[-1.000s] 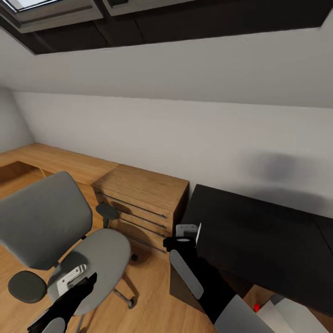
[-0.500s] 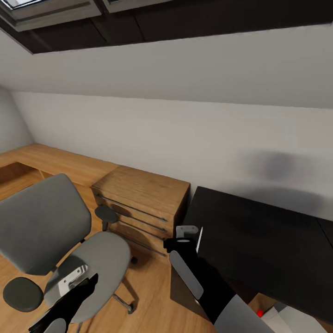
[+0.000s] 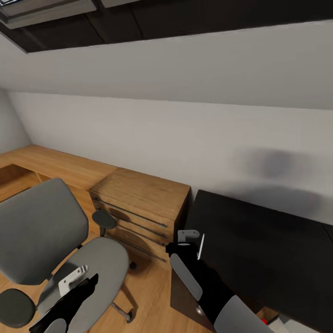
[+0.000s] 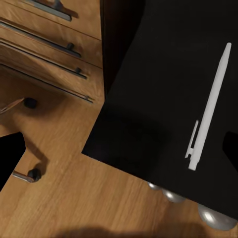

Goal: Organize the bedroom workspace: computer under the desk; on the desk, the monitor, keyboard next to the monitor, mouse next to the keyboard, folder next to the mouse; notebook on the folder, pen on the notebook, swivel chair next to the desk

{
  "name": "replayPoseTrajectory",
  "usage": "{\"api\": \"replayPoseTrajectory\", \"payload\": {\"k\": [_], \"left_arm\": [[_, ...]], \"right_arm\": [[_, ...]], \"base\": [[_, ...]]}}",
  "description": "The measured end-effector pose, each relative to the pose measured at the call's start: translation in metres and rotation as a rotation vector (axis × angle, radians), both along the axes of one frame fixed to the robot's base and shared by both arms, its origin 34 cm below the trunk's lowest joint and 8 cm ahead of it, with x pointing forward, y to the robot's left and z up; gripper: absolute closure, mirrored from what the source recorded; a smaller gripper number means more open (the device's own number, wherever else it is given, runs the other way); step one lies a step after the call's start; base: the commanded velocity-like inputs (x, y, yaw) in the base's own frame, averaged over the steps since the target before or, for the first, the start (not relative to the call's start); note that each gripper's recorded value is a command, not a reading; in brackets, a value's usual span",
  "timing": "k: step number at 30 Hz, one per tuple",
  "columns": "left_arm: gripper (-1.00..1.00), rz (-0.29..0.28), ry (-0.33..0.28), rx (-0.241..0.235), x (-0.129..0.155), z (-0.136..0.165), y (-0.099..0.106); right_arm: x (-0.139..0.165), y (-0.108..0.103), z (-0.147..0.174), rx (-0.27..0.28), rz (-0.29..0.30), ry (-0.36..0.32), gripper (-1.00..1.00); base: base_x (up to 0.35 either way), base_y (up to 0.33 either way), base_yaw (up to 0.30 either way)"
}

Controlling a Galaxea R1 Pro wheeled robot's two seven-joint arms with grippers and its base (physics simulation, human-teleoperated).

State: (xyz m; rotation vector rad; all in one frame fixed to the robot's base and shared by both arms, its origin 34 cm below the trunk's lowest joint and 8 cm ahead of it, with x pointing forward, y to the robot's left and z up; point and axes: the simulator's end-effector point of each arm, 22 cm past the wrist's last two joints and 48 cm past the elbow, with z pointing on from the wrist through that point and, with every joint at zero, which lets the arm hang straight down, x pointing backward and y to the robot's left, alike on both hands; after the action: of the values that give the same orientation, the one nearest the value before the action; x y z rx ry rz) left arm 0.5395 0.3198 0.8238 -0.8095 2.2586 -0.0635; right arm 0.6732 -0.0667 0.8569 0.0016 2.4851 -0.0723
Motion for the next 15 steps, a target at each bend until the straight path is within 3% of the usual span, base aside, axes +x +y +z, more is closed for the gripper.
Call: {"api": "replayPoseTrajectory", "payload": {"k": [15], "left_arm": [[-1.00,0.000,0.001,0.000,0.000,-0.001,0.000]], "right_arm": [[0.001,-0.016,-0.010,0.000,-0.050,0.023,-1.00]], "base": [[0.012,0.000,0.000]]}}
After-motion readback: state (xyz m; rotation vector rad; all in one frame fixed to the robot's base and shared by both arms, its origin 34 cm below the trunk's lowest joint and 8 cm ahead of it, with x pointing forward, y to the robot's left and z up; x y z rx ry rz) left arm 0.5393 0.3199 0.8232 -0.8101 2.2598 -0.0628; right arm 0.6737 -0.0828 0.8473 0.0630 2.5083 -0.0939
